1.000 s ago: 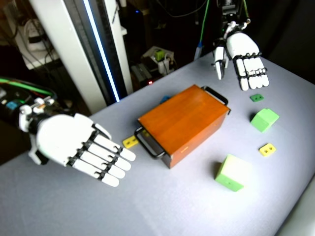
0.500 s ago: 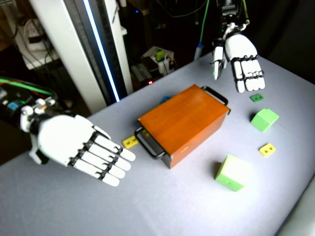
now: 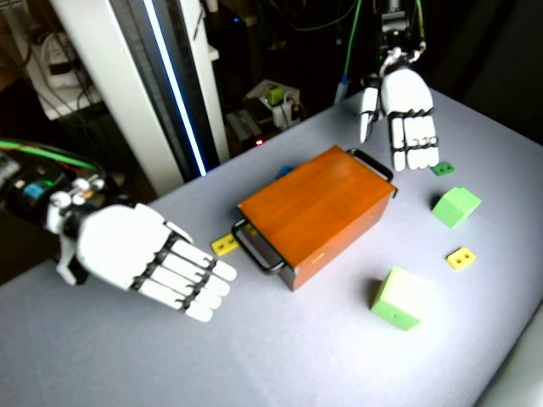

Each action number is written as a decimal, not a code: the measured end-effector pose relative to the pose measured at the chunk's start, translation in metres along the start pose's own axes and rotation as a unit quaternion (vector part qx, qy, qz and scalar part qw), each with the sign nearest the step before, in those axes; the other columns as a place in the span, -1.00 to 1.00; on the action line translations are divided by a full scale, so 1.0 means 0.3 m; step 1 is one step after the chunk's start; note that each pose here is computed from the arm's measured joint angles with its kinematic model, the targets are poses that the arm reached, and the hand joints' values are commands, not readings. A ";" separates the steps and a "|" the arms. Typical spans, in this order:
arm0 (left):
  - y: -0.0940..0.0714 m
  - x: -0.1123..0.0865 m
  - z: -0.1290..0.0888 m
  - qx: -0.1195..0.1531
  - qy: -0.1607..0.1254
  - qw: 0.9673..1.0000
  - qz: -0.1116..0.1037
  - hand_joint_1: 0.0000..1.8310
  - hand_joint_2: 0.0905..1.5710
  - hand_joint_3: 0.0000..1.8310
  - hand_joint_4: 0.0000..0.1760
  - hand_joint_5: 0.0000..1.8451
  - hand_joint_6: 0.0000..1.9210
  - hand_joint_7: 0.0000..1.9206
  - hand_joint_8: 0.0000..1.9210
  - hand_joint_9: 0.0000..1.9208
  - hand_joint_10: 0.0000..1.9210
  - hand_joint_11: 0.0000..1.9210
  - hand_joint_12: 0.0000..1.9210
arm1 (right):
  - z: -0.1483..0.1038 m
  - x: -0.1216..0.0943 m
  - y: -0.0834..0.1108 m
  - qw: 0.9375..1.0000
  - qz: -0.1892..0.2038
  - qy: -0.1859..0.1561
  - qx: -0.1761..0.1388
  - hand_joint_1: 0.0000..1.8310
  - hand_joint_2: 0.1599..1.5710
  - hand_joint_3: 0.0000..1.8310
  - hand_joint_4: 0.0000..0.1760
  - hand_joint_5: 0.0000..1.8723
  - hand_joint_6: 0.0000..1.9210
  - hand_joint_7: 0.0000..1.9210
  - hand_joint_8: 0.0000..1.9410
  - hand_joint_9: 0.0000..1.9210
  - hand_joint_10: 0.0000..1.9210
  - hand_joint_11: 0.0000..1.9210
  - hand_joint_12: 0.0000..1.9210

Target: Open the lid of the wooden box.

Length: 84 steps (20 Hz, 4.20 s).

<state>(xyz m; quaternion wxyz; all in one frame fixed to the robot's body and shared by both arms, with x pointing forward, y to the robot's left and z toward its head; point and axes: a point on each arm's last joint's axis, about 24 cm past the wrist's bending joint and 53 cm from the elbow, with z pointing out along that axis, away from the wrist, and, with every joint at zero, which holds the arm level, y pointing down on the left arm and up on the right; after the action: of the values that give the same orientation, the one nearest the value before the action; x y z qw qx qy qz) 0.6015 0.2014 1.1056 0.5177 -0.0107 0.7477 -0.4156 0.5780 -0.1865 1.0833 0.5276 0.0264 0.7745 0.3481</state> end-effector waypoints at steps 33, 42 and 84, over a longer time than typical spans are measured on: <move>-0.032 0.136 0.034 0.025 0.058 0.997 -0.038 -0.65 0.83 -1.00 -0.43 -1.00 -1.00 -1.00 -1.00 -1.00 -1.00 -1.00 -1.00 | 0.118 0.112 0.073 0.998 -0.005 0.052 -0.034 -0.46 0.83 -0.98 -1.00 -1.00 -1.00 -1.00 -1.00 -1.00 -1.00 -1.00 -1.00; -0.049 0.120 0.034 0.036 0.049 0.997 -0.041 -0.71 0.87 -0.99 -0.33 -1.00 -1.00 -1.00 -1.00 -1.00 -1.00 -1.00 -1.00 | 0.101 0.052 0.087 0.999 0.003 0.029 -0.040 -0.52 0.89 -0.99 -1.00 -1.00 -1.00 -1.00 -1.00 -1.00 -1.00 -1.00 -1.00; -0.200 -0.261 0.040 0.130 -0.165 0.977 -0.027 -0.76 0.79 -1.00 -1.00 -1.00 -1.00 -1.00 -1.00 -1.00 -1.00 -1.00 -1.00 | 0.031 -0.350 0.214 0.977 0.017 -0.179 -0.112 -0.75 0.85 -1.00 -1.00 -1.00 -1.00 -1.00 -1.00 -1.00 -1.00 -1.00 -1.00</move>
<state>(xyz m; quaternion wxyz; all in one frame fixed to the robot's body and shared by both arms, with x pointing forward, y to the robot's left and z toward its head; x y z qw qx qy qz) 0.6223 0.1897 1.2021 0.6197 -0.0318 0.5909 -0.5155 0.6112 -0.1758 1.2017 0.6514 0.0418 0.6229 0.4312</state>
